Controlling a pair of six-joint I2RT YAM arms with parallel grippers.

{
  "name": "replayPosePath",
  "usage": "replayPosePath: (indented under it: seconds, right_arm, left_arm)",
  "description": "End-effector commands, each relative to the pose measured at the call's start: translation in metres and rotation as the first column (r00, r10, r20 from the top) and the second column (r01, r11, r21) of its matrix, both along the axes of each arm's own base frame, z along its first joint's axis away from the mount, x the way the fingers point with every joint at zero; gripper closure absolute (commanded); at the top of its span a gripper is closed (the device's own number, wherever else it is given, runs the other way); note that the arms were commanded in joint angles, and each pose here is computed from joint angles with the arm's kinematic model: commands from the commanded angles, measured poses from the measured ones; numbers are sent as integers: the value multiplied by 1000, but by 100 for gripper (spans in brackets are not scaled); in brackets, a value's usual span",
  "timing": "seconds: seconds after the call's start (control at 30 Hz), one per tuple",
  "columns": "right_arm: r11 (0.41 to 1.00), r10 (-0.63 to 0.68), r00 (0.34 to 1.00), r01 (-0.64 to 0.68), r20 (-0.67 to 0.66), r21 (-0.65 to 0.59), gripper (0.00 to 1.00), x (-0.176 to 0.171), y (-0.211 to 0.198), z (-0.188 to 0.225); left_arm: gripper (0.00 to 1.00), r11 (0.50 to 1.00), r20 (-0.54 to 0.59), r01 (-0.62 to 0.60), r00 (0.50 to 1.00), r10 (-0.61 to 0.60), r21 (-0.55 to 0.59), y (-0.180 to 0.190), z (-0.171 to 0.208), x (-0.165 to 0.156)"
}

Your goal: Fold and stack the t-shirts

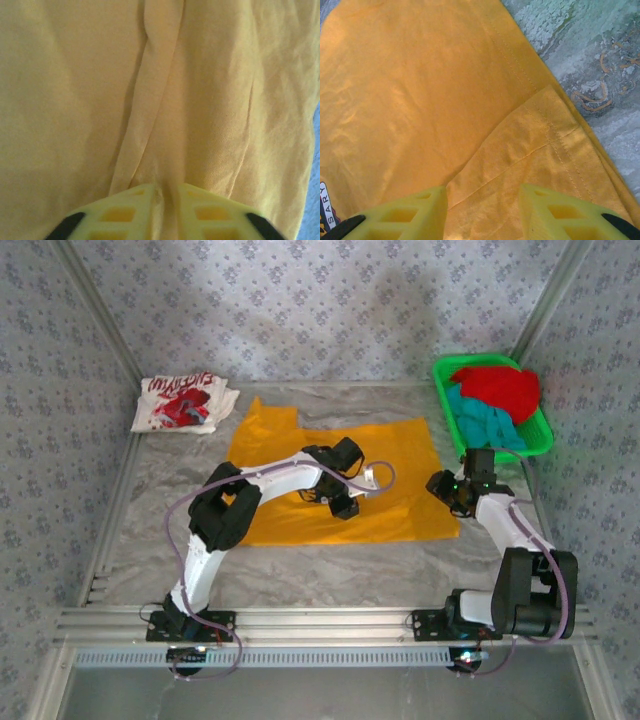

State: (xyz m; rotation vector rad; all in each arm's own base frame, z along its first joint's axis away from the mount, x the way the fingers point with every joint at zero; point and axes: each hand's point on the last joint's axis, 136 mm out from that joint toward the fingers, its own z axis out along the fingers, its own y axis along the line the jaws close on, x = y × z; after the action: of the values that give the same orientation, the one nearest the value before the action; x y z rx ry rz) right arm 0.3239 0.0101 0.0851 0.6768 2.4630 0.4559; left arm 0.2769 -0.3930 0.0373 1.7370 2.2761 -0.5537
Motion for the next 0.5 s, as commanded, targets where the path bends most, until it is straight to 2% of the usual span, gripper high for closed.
replayPosePath:
  seconds: [0.0, 0.1, 0.47]
  right_arm:
    - [1000, -8, 1000, 8, 4, 17, 55, -3, -1, 1]
    - [1000, -13, 1000, 13, 6, 10, 54, -5, -3, 0]
    - [998, -58, 997, 59, -45, 25, 52, -14, -9, -19]
  left_arm:
    - [89, 1000, 17, 8, 1000, -8, -12, -2, 10, 5]
    - [100, 1000, 24, -2, 1000, 3, -16, -3, 13, 10]
    - [100, 995, 38, -74, 996, 76, -61, 4, 39, 27]
